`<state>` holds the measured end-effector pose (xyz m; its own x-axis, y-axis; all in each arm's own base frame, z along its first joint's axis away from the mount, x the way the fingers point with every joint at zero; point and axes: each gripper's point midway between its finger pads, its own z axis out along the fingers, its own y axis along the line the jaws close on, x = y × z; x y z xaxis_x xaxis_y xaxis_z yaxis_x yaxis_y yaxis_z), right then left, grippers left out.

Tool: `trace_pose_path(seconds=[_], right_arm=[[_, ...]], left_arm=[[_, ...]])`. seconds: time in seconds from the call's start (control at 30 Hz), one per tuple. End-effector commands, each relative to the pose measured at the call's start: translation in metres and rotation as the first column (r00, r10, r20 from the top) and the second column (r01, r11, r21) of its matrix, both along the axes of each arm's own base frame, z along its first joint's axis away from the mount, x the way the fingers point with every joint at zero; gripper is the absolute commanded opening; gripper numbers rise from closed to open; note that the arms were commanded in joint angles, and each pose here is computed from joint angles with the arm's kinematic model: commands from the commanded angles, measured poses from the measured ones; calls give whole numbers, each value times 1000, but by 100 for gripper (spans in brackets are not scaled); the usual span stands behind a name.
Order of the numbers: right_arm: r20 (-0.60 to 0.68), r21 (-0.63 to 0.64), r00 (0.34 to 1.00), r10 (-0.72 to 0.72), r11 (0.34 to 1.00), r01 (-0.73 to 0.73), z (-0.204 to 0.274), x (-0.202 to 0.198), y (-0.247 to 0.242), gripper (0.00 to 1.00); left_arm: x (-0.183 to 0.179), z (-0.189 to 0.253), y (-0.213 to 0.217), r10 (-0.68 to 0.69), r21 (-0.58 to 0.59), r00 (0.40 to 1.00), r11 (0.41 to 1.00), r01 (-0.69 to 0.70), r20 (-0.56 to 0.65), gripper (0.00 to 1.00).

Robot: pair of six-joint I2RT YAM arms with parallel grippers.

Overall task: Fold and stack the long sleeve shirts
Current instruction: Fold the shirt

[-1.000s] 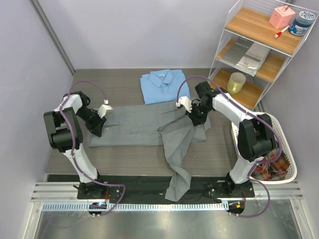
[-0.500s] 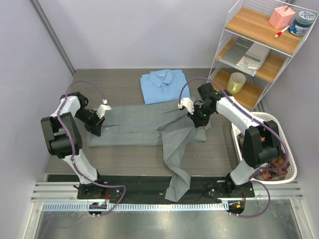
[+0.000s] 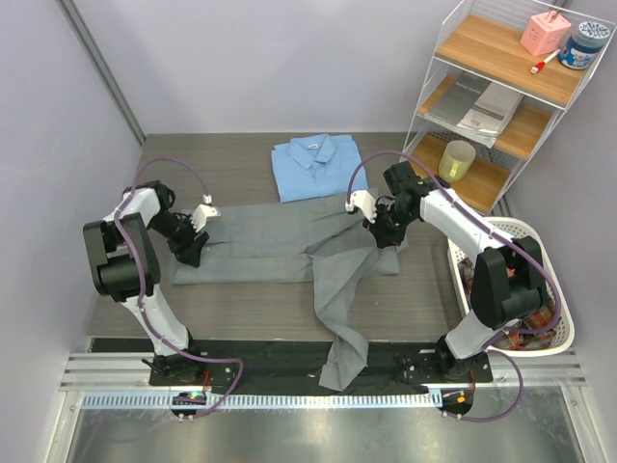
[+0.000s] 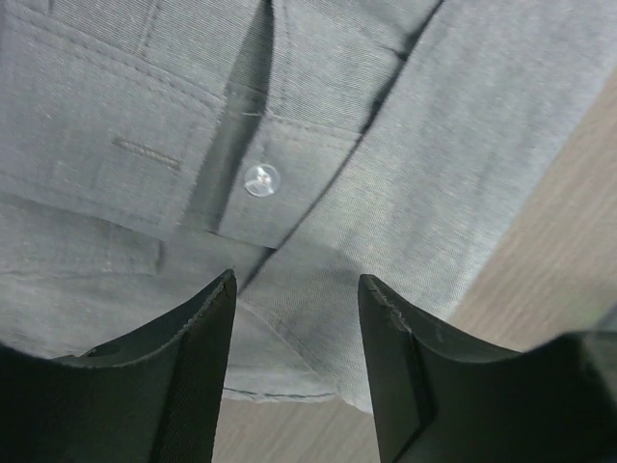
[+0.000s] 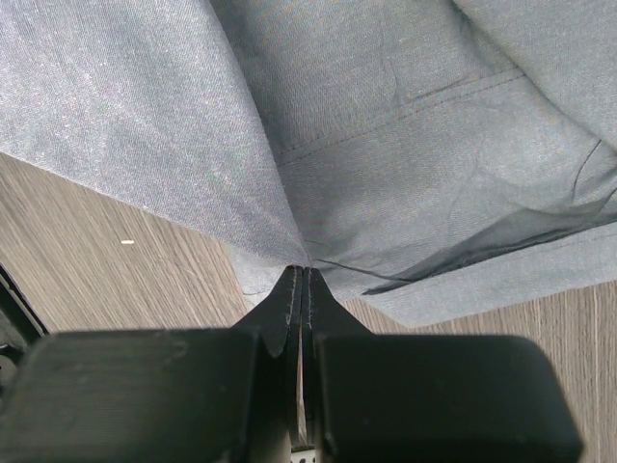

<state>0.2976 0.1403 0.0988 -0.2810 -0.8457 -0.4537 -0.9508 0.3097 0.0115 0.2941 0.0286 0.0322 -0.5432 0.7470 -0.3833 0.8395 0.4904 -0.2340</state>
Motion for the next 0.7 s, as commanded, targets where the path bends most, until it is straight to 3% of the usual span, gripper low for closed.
trace_pose_path(seconds=[0.0, 0.1, 0.2, 0.5, 0.67], right_arm=[[6, 19, 1000, -4, 1000, 4, 3, 3, 4, 1], [1, 19, 1000, -5, 1000, 5, 2, 2, 5, 1], [1, 19, 1000, -11, 1000, 11, 2, 3, 4, 1], [4, 15, 1000, -13, 1000, 13, 4, 3, 4, 1], [-1, 9, 1000, -16, 1000, 16, 3, -1, 2, 1]], left_arm=[[13, -6, 1, -79, 27, 994, 997, 77, 74, 56], [7, -13, -1, -121, 38, 990, 992, 119, 75, 55], [-3, -20, 0, -151, 55, 987, 987, 148, 58, 46], [-20, 4, 0, -142, 49, 988, 989, 139, 61, 1], [-29, 29, -10, -178, 8, 979, 984, 179, 101, 0]])
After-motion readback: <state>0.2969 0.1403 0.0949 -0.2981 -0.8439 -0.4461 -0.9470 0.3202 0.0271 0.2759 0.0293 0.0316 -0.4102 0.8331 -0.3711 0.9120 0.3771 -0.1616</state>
